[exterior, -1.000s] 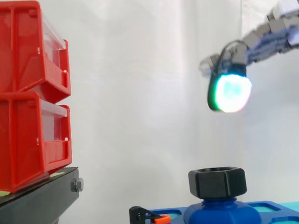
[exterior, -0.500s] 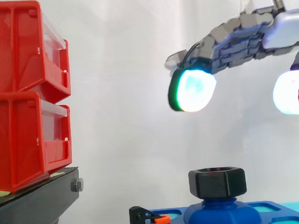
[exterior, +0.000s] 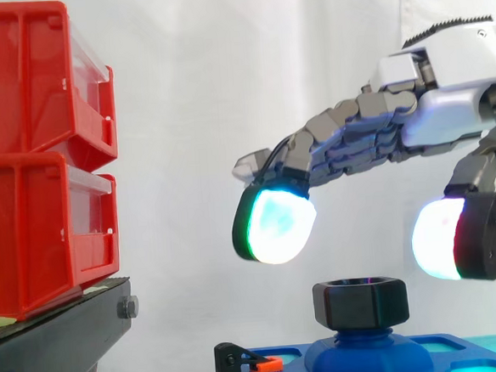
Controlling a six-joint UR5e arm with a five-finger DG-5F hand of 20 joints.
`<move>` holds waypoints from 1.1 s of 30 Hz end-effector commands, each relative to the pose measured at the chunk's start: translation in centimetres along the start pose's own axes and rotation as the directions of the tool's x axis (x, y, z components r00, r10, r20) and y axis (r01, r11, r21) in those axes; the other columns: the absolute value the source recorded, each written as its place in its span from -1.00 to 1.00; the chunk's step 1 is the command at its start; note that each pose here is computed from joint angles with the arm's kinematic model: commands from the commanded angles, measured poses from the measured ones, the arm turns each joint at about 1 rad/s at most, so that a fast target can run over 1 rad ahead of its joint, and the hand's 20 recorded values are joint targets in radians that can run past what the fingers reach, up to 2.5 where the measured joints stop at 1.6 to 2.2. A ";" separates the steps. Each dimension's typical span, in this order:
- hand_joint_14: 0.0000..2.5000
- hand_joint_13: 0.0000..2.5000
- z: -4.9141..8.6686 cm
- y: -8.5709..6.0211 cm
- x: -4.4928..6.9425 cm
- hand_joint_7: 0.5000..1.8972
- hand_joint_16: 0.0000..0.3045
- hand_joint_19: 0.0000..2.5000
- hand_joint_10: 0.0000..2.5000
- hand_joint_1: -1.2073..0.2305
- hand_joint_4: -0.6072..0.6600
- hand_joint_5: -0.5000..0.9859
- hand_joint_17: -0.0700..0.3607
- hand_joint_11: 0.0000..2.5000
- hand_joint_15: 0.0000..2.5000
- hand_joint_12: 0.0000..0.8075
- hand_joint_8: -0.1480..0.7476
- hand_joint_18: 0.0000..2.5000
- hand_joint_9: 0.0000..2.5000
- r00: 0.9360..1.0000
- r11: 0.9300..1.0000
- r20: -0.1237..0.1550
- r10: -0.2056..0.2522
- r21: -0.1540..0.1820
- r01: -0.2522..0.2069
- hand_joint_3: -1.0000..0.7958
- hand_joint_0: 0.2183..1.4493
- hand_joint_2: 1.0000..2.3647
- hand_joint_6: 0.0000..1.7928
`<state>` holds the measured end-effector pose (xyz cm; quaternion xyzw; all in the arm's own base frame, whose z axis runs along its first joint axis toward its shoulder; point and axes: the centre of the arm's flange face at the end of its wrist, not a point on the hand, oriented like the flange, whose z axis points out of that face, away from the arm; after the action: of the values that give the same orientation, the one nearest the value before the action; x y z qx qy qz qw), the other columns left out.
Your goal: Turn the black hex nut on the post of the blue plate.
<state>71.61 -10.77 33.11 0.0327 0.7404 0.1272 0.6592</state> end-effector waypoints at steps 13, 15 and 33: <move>-1.00 -1.00 0.5 -1.3 1.3 -0.80 -0.70 -0.96 -1.00 -0.42 -0.03 -0.73 -0.21 -1.00 -1.00 -0.24 -0.38 -1.00 -1.00 1.000 1.000 0.001 0.017 -0.008 -0.017 -0.44 -0.50 -1.00 -0.44; -1.00 -1.00 0.5 -1.5 1.3 -0.80 -0.70 -0.95 -1.00 -0.42 -0.03 -0.73 -0.21 -1.00 -1.00 -0.24 -0.38 -1.00 -1.00 1.000 1.000 -0.001 0.018 -0.012 -0.018 -0.44 -0.50 -1.00 -0.44; -1.00 -1.00 1.1 -3.2 3.4 -0.78 -0.70 -0.95 -1.00 -0.36 -0.01 -0.73 -0.19 -1.00 -1.00 -0.22 -0.35 -1.00 -1.00 1.000 1.000 -0.007 0.014 -0.017 -0.014 -0.44 -0.55 -1.00 -0.44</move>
<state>72.42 -12.87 29.20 0.0337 0.7452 0.1350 0.6522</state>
